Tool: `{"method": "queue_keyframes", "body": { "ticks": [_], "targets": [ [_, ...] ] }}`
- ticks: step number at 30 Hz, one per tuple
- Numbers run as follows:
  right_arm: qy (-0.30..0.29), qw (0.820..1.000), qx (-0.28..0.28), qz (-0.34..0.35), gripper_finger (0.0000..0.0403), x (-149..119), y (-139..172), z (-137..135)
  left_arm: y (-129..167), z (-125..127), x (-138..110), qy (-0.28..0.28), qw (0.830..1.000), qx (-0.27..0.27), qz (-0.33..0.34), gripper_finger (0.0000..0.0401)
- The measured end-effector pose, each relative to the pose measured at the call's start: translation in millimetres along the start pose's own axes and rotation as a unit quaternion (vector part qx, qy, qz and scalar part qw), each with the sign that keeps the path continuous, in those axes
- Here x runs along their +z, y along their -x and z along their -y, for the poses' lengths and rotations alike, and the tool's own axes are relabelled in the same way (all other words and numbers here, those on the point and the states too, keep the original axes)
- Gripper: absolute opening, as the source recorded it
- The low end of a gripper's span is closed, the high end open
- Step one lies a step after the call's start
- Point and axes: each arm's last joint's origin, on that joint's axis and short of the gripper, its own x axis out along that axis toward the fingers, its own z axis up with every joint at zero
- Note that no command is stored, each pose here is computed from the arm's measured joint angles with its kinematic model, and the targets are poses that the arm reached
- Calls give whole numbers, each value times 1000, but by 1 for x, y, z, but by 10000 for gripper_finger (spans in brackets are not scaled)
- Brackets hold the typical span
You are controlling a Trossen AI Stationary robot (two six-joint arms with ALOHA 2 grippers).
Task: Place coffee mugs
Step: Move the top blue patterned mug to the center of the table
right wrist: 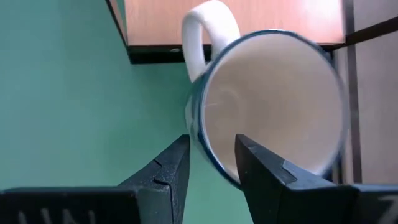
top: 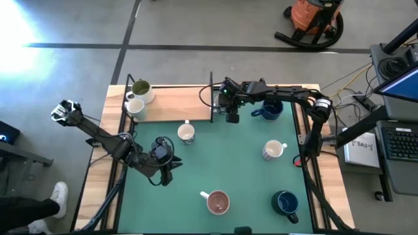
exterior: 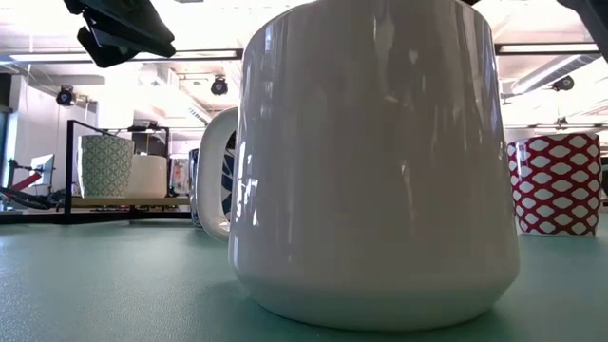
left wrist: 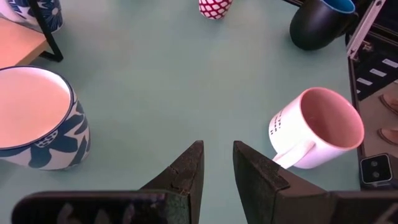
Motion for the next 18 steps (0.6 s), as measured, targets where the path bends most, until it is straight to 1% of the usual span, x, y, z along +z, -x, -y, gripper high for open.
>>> {"method": "queue_keyframes", "body": {
  "ticks": [6,15,18],
  "targets": [
    [10,1000,10,-10,96,-1,-11,-2,0,0,0,0,1000,0,0,68],
    [10,1000,11,-14,32,-2,-12,-2,0,0,0,0,1000,0,0,68],
    [11,1000,16,-21,17,-3,-12,-3,0,0,0,0,1000,0,0,68]
  ]
}}
